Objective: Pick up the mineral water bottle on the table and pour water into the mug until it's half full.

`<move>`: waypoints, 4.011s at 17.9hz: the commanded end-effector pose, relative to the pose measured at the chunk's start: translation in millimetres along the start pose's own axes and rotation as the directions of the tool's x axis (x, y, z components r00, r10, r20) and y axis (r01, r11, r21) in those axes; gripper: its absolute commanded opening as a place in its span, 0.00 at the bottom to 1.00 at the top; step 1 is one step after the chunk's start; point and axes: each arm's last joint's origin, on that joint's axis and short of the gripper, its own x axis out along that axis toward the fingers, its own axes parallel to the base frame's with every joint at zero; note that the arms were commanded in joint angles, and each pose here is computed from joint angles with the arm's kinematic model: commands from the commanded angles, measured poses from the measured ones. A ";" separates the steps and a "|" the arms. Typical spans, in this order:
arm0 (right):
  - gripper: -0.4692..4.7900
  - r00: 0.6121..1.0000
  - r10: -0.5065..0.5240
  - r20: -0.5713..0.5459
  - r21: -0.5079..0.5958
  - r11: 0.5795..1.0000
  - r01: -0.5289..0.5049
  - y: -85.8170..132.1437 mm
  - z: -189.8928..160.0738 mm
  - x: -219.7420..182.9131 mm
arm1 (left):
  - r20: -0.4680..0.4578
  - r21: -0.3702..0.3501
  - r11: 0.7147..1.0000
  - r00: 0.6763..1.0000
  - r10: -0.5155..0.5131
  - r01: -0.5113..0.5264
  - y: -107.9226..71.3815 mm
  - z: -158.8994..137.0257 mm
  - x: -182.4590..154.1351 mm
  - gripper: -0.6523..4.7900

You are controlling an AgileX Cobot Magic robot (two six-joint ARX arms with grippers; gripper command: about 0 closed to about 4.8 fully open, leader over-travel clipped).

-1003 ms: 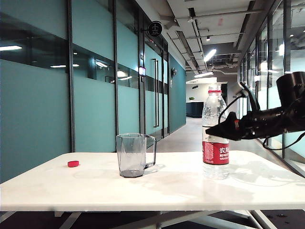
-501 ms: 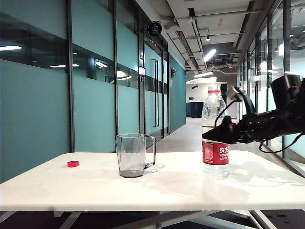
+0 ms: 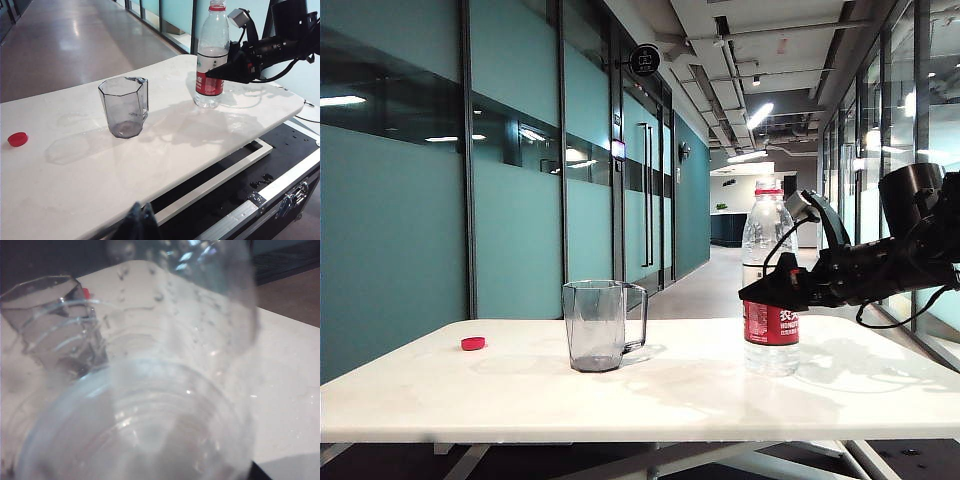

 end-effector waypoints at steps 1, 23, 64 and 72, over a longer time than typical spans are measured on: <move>0.75 1.000 -0.010 0.019 -0.021 1.000 0.010 -0.8 4.7 0.5 | -0.002 0.003 1.000 1.000 -0.008 0.008 -0.3 0.0 0.0 0.11; 0.37 0.985 -0.144 -0.098 -0.087 0.987 0.136 27.0 56.7 34.4 | -0.002 0.022 1.000 1.000 -0.007 0.007 -0.3 0.0 -0.1 0.11; 0.36 0.626 -0.751 -0.208 -0.904 0.393 0.170 115.5 101.9 118.5 | -0.003 0.029 1.000 1.000 -0.004 0.004 -0.2 0.0 -0.1 0.11; 0.36 0.595 -0.788 -0.156 -0.961 0.260 0.092 121.0 111.6 126.4 | -0.002 0.029 1.000 1.000 -0.004 0.004 -0.2 0.0 -0.1 0.11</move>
